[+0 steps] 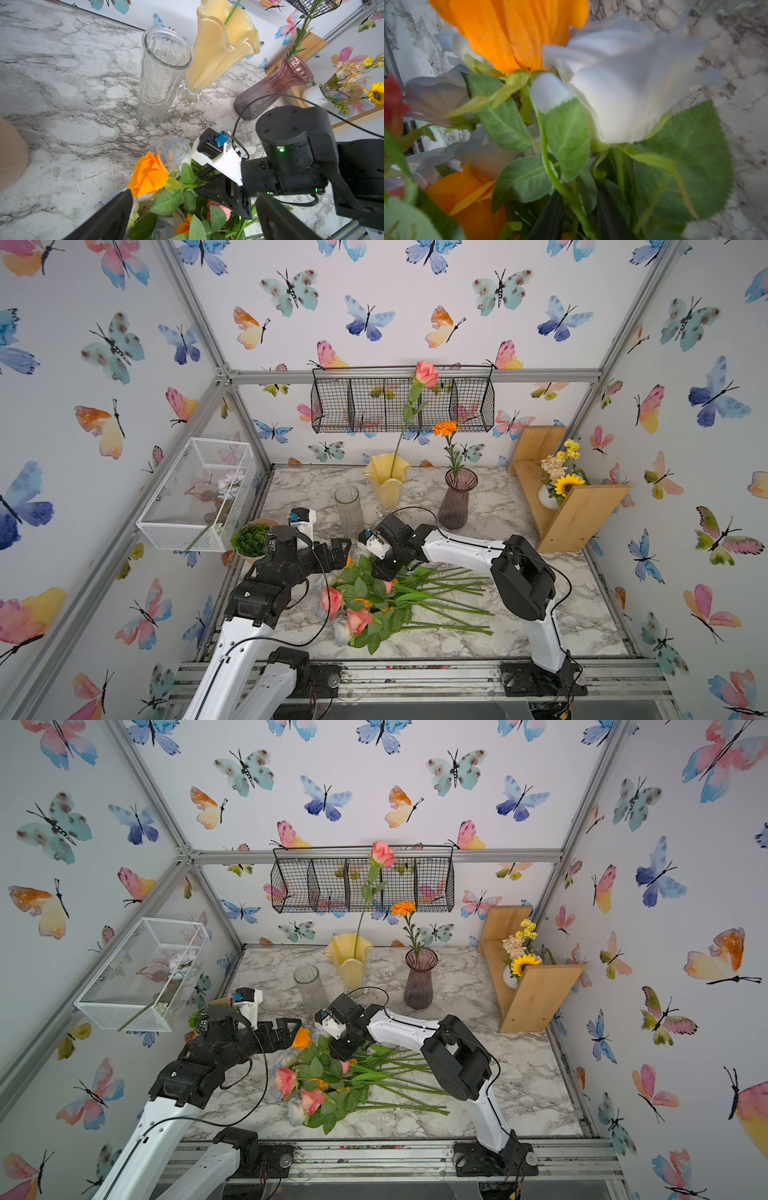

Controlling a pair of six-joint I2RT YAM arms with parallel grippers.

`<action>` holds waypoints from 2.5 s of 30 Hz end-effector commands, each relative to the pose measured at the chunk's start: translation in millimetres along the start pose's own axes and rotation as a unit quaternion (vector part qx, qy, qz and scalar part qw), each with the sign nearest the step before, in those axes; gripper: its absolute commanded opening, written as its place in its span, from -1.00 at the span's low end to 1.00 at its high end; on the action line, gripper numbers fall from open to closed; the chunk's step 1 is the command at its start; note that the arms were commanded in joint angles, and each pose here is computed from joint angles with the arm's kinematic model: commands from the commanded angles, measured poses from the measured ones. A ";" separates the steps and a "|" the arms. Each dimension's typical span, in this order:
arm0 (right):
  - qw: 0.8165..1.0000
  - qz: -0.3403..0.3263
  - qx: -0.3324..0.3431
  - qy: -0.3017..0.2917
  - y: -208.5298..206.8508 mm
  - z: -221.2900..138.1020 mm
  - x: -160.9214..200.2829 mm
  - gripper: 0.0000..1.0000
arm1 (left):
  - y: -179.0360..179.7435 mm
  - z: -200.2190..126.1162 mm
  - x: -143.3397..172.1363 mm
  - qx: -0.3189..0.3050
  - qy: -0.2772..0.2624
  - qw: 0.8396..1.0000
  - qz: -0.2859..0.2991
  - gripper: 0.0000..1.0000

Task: Arrange the flowers in different vases according to their colors
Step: Pick up the flower at the center of the board.

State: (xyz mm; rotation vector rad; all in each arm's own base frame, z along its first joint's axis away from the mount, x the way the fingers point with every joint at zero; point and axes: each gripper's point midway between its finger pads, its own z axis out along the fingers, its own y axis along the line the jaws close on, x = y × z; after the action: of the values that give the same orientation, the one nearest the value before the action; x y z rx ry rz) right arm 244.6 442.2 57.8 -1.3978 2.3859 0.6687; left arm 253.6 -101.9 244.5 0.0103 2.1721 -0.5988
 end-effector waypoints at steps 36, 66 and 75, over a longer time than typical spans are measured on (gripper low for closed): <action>0.933 -0.131 0.177 -0.285 -28.5 -153.4 -122.8 -0.95 | -0.8 -0.9 -2.6 0.000 -0.009 1.000 0.001 0.97; 0.807 -0.107 0.213 -0.540 -23.1 -331.9 -209.3 -0.95 | -1.1 -2.4 -3.7 0.000 -0.013 1.000 0.002 0.97; 0.753 -0.088 0.224 -0.613 -5.0 -420.3 -210.8 -0.95 | -1.3 -2.8 -3.8 0.000 -0.013 1.000 0.002 0.98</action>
State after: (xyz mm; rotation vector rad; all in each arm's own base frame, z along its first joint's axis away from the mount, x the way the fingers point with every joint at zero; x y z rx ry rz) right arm 351.3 400.7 455.5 -0.6985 1.2865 0.5881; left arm 253.3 -101.9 245.2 0.0082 2.1697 -0.6004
